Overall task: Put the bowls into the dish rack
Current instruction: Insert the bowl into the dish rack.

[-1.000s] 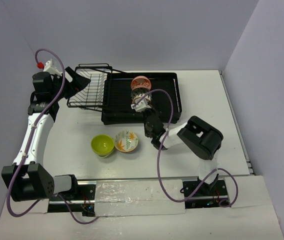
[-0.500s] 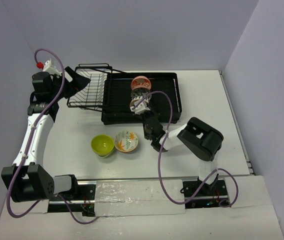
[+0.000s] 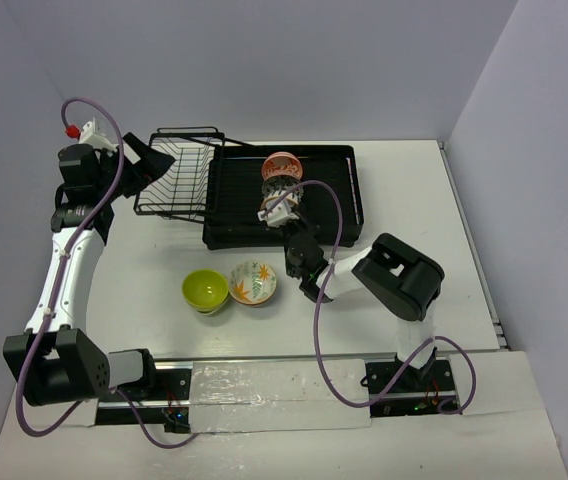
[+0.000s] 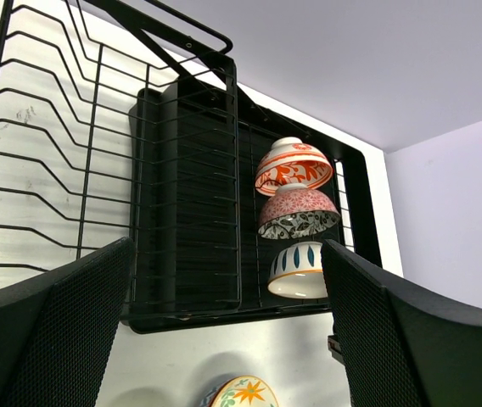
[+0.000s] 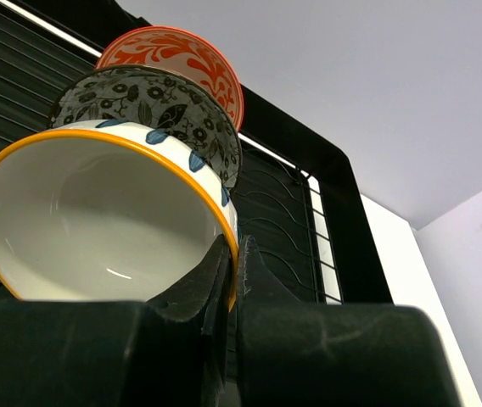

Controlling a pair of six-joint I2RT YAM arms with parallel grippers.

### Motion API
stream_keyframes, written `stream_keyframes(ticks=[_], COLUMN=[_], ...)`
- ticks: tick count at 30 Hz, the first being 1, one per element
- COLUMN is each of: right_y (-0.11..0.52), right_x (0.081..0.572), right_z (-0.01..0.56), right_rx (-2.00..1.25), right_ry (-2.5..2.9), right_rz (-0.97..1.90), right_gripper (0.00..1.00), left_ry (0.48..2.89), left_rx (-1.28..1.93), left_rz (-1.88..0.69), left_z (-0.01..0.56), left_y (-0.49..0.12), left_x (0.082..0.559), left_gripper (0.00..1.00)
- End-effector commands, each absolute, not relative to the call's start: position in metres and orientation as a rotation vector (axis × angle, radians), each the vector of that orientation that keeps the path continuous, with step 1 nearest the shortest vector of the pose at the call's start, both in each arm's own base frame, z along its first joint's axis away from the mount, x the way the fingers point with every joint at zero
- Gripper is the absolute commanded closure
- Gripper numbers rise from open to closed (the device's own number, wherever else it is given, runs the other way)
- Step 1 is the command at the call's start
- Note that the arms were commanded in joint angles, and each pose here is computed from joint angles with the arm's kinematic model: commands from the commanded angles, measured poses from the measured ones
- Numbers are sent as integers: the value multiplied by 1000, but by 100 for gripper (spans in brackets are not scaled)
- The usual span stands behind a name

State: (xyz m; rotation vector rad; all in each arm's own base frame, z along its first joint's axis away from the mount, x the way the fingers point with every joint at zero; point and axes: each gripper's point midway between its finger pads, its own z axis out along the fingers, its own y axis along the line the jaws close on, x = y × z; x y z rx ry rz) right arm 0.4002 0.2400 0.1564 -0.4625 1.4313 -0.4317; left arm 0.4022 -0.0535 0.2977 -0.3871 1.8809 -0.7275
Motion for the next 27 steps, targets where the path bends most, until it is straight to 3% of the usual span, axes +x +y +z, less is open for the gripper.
stream_keyframes(ticks=[1,27], right_y=[236,236], right_x=[399,423], right_z=[232,212], right_rx=[-139,-122], right_ry=[1241,1243], right_rz=[-273,-314], right_gripper=[100,100], left_ry=[1817,1835], left_rx=[-358,-393], left_rz=[-715,-777], left_z=[321,315], left_y=[-51,-55], left_x=[398,401], left_gripper=[5,7])
